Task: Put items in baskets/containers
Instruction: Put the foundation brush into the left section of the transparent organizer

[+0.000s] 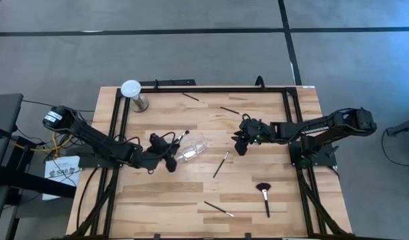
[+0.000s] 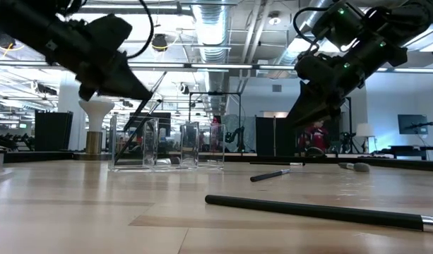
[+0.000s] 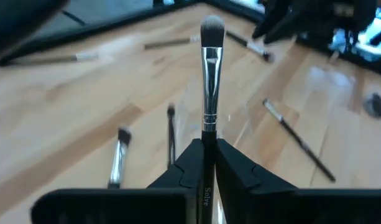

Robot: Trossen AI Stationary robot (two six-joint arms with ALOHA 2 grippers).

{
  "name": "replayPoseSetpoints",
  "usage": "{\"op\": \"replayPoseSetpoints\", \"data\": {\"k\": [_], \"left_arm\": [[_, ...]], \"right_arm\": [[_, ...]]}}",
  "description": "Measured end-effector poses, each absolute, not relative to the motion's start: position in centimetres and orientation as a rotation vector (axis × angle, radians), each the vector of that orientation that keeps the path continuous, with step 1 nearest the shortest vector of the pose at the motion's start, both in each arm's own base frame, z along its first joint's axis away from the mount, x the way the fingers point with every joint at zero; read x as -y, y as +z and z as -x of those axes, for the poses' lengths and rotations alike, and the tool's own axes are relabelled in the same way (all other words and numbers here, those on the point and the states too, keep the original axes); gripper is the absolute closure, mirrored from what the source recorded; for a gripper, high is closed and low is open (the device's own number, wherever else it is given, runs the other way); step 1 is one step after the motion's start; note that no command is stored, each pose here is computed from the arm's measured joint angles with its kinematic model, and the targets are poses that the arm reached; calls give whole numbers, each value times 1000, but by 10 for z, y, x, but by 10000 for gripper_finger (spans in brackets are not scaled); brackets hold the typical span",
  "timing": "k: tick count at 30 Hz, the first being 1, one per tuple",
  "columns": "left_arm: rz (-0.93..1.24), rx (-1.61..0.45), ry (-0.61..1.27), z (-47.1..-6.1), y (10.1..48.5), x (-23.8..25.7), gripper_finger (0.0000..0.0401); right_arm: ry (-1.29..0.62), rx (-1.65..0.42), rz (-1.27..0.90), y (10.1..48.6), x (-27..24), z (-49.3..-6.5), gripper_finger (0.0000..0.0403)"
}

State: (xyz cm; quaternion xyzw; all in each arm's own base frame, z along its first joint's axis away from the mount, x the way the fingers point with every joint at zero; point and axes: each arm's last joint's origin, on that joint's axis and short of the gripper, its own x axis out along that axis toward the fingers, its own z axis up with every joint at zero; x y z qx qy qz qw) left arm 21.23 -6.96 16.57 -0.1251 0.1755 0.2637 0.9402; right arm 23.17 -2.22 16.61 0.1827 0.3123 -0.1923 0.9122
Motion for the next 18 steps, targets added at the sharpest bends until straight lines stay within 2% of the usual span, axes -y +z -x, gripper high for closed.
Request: {"op": "replayPoseSetpoints", "data": {"k": [10, 18], "left_arm": [[352, -385, 579, -195, 140, 62, 358], [369, -392, 549, -196, 140, 63, 316]], "right_arm": [[-397, -643, -377, 166, 22, -232, 287], [-397, -642, -377, 166, 22, -232, 287]]}}
